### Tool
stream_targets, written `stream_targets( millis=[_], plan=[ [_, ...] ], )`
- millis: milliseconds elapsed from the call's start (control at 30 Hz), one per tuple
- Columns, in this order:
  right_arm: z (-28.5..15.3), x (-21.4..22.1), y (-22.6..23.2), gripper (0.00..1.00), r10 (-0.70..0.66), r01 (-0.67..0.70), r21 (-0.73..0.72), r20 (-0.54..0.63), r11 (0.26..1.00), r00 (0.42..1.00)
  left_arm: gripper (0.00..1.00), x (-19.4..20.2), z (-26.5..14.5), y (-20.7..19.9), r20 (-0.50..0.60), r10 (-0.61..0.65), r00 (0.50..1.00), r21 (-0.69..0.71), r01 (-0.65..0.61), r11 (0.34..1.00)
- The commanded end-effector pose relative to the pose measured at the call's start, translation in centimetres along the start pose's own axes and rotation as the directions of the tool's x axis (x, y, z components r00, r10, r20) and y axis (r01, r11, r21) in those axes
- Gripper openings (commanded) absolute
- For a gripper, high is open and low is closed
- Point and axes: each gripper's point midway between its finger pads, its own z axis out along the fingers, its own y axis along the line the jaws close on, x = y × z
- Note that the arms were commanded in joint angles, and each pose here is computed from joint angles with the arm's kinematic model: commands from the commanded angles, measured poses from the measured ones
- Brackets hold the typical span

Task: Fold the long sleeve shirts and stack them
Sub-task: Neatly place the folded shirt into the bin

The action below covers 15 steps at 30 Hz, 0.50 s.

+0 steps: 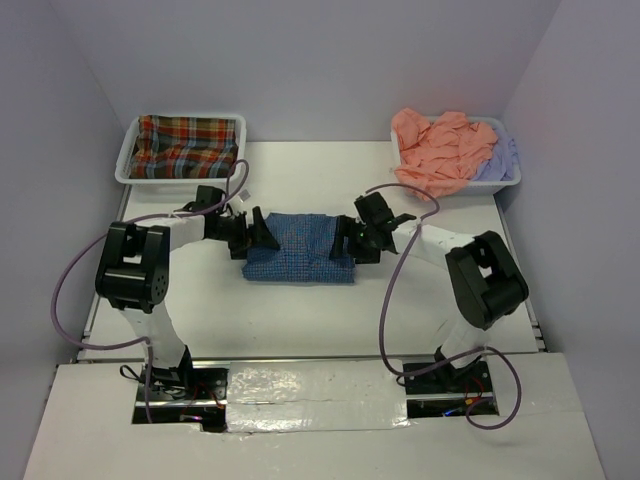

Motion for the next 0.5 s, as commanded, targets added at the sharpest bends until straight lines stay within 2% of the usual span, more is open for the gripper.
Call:
stream_targets(
  millis=[0, 133, 333, 433, 467],
  plan=[
    [1.2, 0.2, 1.5, 0.83, 0.013, -0.016, -0.098, -0.026, 0.995, 1.0, 0.99, 1.9, 2.0, 2.7, -0.051, -0.032, 0.998, -0.048, 0.029, 0.998],
    [2.7, 1.6, 1.2, 0.77, 0.042, -0.051, -0.124, -0.072, 0.991, 0.997, 0.99, 2.2, 3.2, 2.7, -0.071, -0.035, 0.997, -0.009, 0.034, 0.999],
    [3.4, 2.4, 0.8, 0.71, 0.047, -0.058, -0.12, -0.094, 0.991, 0.994, 0.97, 1.1, 4.5, 0.0, -0.065, -0.014, 0.998, 0.162, 0.025, 0.986],
    [3.3, 2.5, 0.9, 0.7, 0.051, -0.062, -0.128, -0.091, 0.99, 0.995, 0.74, 1.1, 4.5, -0.5, -0.069, -0.011, 0.998, 0.198, 0.025, 0.98],
    [3.3, 2.4, 0.9, 0.7, 0.054, -0.065, -0.134, -0.084, 0.989, 0.995, 0.6, 1.2, 4.6, -0.5, -0.073, -0.013, 0.997, 0.203, 0.028, 0.979]
  ],
)
